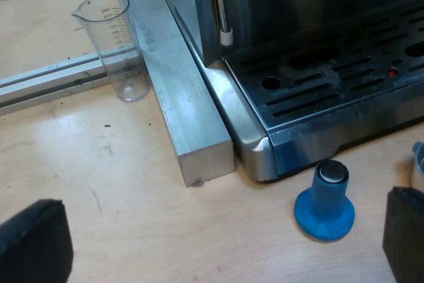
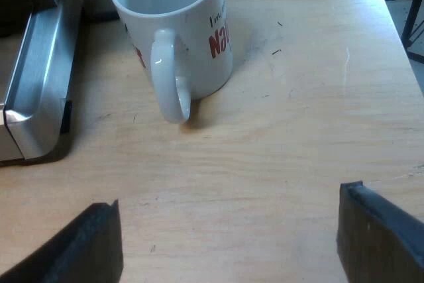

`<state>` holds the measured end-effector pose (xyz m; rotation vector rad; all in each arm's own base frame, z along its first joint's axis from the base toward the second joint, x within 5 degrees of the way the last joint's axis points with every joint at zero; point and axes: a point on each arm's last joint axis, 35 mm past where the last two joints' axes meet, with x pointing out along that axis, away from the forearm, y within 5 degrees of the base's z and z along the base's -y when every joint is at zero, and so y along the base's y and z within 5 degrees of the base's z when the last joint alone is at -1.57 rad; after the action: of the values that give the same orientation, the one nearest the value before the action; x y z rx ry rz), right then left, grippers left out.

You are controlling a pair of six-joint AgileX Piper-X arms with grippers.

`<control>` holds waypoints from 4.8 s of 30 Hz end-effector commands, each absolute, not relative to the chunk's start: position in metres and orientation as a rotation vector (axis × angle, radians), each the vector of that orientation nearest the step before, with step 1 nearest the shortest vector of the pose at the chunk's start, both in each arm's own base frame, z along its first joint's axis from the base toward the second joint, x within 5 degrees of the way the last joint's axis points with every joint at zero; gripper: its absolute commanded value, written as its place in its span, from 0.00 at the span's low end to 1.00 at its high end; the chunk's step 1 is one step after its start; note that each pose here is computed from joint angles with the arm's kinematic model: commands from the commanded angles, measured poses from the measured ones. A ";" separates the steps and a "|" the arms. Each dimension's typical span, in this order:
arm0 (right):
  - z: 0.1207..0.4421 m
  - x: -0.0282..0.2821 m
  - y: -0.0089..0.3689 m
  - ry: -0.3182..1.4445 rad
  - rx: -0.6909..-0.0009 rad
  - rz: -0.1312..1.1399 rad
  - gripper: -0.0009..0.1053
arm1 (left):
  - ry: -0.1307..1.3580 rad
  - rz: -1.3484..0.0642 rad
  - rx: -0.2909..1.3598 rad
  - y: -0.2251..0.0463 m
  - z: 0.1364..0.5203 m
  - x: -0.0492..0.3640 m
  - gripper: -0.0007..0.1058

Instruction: Put the handle in the coffee machine

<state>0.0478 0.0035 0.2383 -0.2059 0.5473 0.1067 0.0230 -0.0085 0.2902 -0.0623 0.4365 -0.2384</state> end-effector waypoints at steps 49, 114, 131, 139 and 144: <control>0.327 0.027 0.017 0.587 -0.085 0.570 0.66 | 0.432 -0.600 -0.133 -0.019 0.337 0.010 0.92; 0.265 0.141 0.165 1.237 -0.430 0.723 0.27 | 0.799 -1.208 0.126 -0.066 0.314 0.077 0.85; 0.227 0.143 0.175 1.388 -0.445 0.662 0.01 | 0.813 -1.228 0.155 -0.064 0.311 0.074 0.85; 0.189 0.122 0.187 1.391 -0.492 0.712 0.01 | 0.813 -1.228 0.155 -0.064 0.311 0.074 0.85; 0.170 0.113 0.199 1.385 -0.518 0.746 0.01 | 0.813 -1.228 0.155 -0.064 0.311 0.074 0.85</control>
<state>0.1141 0.1964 0.1736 -0.5264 1.3775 0.7500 0.0745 -0.0640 0.3105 0.1469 0.8158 -1.2207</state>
